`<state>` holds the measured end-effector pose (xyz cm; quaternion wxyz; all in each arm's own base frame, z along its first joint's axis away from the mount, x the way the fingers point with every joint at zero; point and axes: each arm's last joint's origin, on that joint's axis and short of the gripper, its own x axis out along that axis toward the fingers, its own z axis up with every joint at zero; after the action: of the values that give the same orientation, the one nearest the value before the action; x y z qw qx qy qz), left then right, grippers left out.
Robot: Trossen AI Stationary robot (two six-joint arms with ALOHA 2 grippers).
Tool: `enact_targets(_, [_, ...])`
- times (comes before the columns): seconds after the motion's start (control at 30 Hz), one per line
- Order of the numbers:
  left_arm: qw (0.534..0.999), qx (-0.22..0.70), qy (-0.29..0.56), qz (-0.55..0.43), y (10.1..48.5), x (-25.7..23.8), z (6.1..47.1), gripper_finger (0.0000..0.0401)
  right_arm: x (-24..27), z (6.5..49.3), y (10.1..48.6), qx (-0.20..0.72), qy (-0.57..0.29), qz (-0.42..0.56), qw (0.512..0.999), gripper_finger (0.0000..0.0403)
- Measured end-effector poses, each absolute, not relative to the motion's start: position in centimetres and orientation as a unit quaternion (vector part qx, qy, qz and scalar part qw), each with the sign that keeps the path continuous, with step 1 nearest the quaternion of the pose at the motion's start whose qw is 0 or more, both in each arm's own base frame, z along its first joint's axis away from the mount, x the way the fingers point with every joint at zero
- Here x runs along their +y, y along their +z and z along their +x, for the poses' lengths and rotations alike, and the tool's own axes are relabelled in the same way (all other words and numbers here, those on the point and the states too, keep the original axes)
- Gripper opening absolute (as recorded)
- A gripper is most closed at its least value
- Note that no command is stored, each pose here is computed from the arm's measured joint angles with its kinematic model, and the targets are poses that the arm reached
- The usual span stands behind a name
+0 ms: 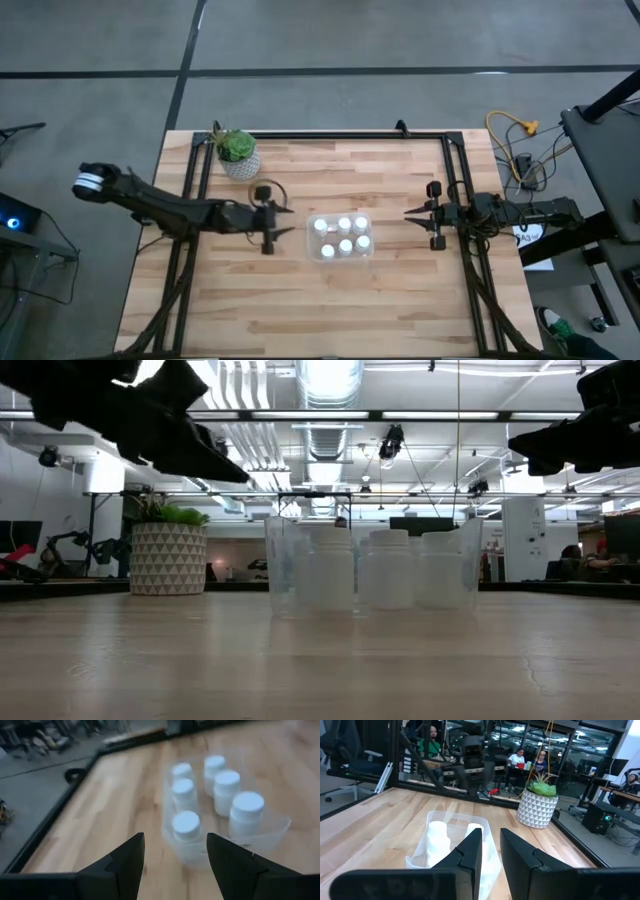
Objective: Pick and place pill bottles into a basket
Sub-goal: Return to Home Position
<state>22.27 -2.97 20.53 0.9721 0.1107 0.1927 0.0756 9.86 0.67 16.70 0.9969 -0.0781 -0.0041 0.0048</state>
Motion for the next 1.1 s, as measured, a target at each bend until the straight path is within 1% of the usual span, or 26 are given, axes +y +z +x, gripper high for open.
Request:
enact_targets(0.13, [0.984,0.124,0.089,0.088,20.2,-2.2,19.6,0.0196,0.7,9.9,16.7,-0.004,0.006,-0.078,0.997,0.0059])
enact_targets(0.3, [0.993,-0.001,0.099,0.067,19.7,-1.6,16.4,0.0196,0.7,9.9,16.7,-0.004,0.005,-0.078,0.997,0.0059])
enact_targets(0.37, [0.992,-0.033,0.101,0.063,19.5,-1.4,15.3,0.0196,0.7,9.9,16.7,-0.004,0.006,-0.078,0.997,0.0059])
enact_targets(0.63, [0.989,-0.088,0.107,0.056,18.9,-1.0,12.6,0.0196,0.7,9.9,16.7,-0.004,0.006,-0.078,0.997,0.0059])
enact_targets(0.77, [0.989,-0.092,0.103,0.055,18.8,-0.9,11.9,0.0196,0.7,9.9,16.7,-0.004,0.005,-0.078,0.997,0.0059])
enact_targets(1.1, [0.989,-0.133,0.041,0.059,19.4,-1.0,10.0,0.0196,0.7,9.9,16.7,-0.004,0.005,-0.078,0.997,0.0059])
